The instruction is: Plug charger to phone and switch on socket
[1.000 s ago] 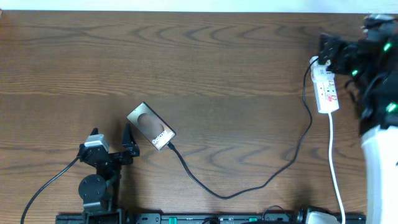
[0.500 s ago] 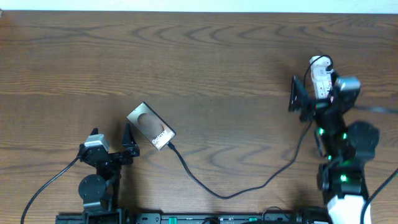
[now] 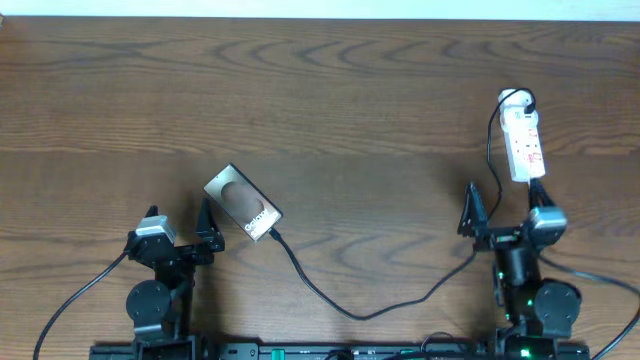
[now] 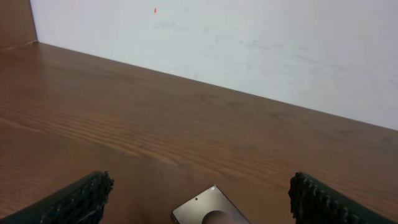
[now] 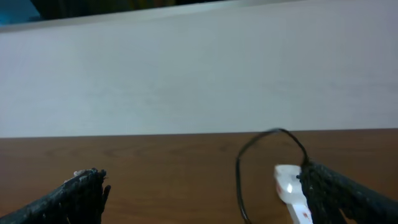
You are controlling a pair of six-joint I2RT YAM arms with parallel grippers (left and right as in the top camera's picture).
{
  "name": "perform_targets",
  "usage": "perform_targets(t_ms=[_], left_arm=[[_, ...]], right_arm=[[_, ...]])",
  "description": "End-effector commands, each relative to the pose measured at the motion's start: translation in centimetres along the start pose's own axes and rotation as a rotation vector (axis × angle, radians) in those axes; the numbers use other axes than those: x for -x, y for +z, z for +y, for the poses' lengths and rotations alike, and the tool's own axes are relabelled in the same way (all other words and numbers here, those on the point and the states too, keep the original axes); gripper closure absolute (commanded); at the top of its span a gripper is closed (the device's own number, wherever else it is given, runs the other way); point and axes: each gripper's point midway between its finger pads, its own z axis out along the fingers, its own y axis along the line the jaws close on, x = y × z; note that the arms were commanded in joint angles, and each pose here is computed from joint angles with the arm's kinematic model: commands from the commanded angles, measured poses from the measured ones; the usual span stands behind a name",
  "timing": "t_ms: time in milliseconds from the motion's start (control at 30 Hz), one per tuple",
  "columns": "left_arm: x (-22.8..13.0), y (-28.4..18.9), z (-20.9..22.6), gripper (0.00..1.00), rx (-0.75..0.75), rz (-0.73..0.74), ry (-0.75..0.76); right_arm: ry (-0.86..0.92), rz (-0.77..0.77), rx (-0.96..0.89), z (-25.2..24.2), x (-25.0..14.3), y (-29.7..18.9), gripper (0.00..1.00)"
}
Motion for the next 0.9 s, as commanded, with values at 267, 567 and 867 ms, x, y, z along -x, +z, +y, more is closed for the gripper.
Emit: perform_targets(t_ms=[267,567,867], left_arm=[[-1.5,0.0,0.0,0.07,-0.009,0.051,0.006],[-1.5,0.0,0.0,0.07,-0.009,0.051,0.006],[-1.5,0.0,0.0,0.07,-0.009,0.051,0.006]], right_arm=[[-0.099,0.120,-0.047,-1.0,-3.9,-1.5,0.01],[-0.181,0.174,-0.042,-1.1,-5.1,-1.7,0.01],[-0.188,0.176,-0.041,-1.1,-5.2,-1.7,0.01]])
